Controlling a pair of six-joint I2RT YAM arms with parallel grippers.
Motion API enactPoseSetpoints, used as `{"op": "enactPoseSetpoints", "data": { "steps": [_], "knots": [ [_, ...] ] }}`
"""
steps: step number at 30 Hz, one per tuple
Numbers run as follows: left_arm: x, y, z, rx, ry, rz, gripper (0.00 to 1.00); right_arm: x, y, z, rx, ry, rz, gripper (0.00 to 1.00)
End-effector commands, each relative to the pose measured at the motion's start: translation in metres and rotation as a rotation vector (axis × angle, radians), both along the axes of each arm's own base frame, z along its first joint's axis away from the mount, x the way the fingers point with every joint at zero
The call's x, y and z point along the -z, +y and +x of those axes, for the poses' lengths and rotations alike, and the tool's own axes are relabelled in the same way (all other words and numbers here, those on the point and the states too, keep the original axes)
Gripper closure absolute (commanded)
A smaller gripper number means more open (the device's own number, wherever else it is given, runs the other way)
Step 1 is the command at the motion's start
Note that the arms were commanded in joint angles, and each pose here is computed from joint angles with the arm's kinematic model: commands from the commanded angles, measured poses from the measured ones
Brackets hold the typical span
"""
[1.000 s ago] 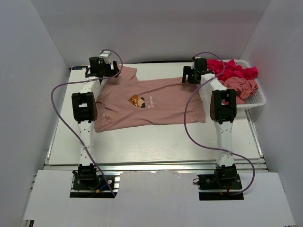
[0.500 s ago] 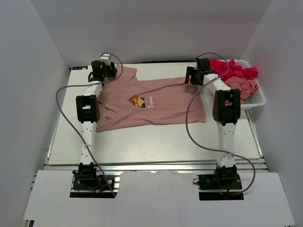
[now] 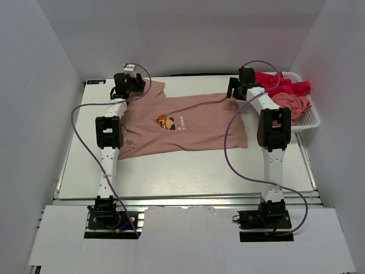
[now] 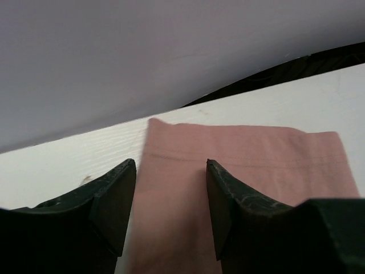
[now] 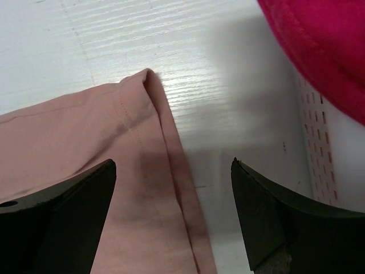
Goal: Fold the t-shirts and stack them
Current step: Grap the side of the flattened tshirt furthest away from the robot with both arms
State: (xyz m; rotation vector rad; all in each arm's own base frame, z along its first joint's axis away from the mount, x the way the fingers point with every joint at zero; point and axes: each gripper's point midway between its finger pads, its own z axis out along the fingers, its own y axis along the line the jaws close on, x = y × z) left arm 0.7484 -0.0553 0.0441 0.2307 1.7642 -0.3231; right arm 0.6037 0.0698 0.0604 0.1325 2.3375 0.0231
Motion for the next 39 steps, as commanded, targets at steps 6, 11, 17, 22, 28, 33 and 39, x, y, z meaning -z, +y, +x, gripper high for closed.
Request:
{"op": "enactPoseSetpoints", "data": {
  "steps": [6,11,17,22,28,33,39],
  "knots": [
    [-0.035,-0.055,-0.002,0.130,-0.077,-0.033,0.41,-0.014,-0.014,0.029,0.043,-0.064,0.007,0.15],
    [-0.034,-0.065,-0.007,0.165,-0.046,-0.059,0.48,-0.014,-0.007,0.038,-0.007,-0.119,0.022,0.17],
    [-0.036,-0.061,-0.007,0.157,-0.044,-0.017,0.54,-0.002,0.003,0.042,-0.040,-0.101,0.106,0.24],
    [-0.037,-0.056,-0.008,0.155,-0.032,0.032,0.58,0.002,0.011,0.040,-0.060,-0.104,0.165,0.47],
    [-0.037,-0.053,-0.008,0.144,-0.030,0.052,0.68,0.001,0.019,0.040,-0.103,-0.111,0.202,0.57],
    [-0.034,-0.053,-0.010,0.154,-0.009,0.060,0.72,-0.002,0.026,0.048,-0.155,-0.136,0.212,0.46],
    [-0.031,-0.050,-0.011,0.147,0.008,0.066,0.75,0.006,0.031,0.057,-0.183,-0.138,0.237,0.48]
  ]
}}
